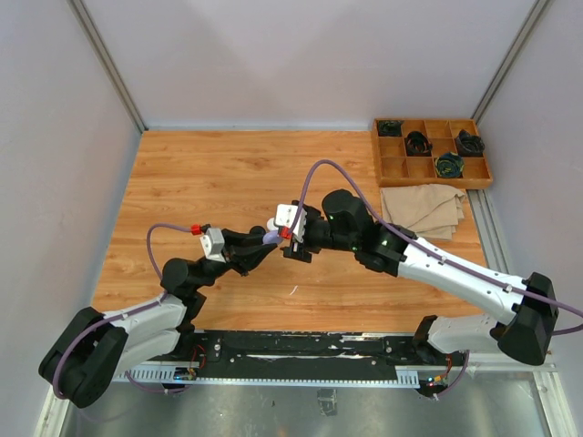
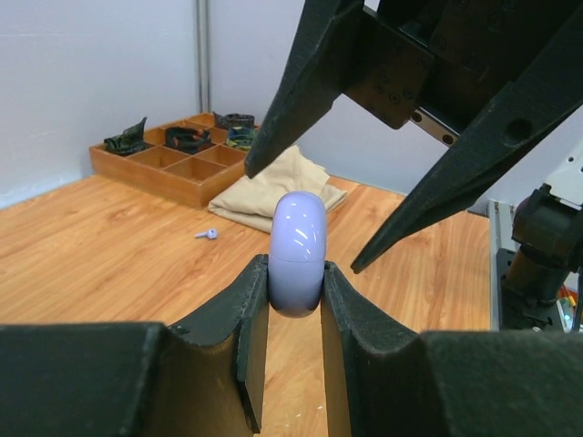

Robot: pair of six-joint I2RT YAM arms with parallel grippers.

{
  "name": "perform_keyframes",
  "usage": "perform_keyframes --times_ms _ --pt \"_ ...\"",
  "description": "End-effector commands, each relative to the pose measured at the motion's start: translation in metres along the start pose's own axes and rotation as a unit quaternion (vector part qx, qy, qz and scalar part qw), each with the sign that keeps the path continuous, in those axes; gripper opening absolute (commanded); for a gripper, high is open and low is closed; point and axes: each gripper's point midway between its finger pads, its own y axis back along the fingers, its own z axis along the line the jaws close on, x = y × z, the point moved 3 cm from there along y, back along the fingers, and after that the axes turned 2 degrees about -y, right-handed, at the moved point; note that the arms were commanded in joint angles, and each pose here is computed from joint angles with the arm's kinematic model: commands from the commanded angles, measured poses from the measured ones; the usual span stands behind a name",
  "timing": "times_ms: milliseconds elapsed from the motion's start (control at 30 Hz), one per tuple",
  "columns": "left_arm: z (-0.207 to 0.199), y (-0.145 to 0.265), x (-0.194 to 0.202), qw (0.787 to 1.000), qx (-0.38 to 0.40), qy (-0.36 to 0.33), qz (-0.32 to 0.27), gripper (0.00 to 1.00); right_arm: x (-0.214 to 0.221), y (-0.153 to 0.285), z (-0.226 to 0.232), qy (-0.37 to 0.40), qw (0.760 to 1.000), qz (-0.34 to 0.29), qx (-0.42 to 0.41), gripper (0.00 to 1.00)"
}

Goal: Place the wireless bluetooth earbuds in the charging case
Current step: Open the charging case.

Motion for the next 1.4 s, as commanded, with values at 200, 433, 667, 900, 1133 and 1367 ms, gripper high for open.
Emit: perform_keyframes --times_ms 200,433,667,900,1133,1367 --pt "-0.007 0.001 -0.007 0.999 0.017 -0.016 -0.022 0.0 -0.018 -0.012 -0.007 0.045 0.998 -0.027 0.04 0.67" --pt "-0.009 0.0 -0.006 0.999 0.027 -0.013 -0.016 0.0 -0.019 -0.015 -0.009 0.054 0.997 -0.02 0.058 0.66" --pt "-0.009 -0.001 -0.001 0.999 0.034 -0.011 -0.003 0.0 -0.028 -0.007 -0.016 0.057 0.994 -0.029 0.083 0.65" --pt "-0.01 -0.002 0.0 0.999 0.039 -0.01 0.002 0.0 -0.033 0.0 -0.021 0.055 0.992 -0.037 0.103 0.65" --pt "-0.01 -0.002 0.001 0.999 0.042 -0.009 0.004 0.0 -0.034 0.004 -0.026 0.055 0.991 -0.039 0.119 0.64" --pt "-0.009 -0.003 0.003 0.999 0.04 -0.006 0.008 0.0 -0.035 0.01 -0.03 0.055 0.989 -0.038 0.135 0.65"
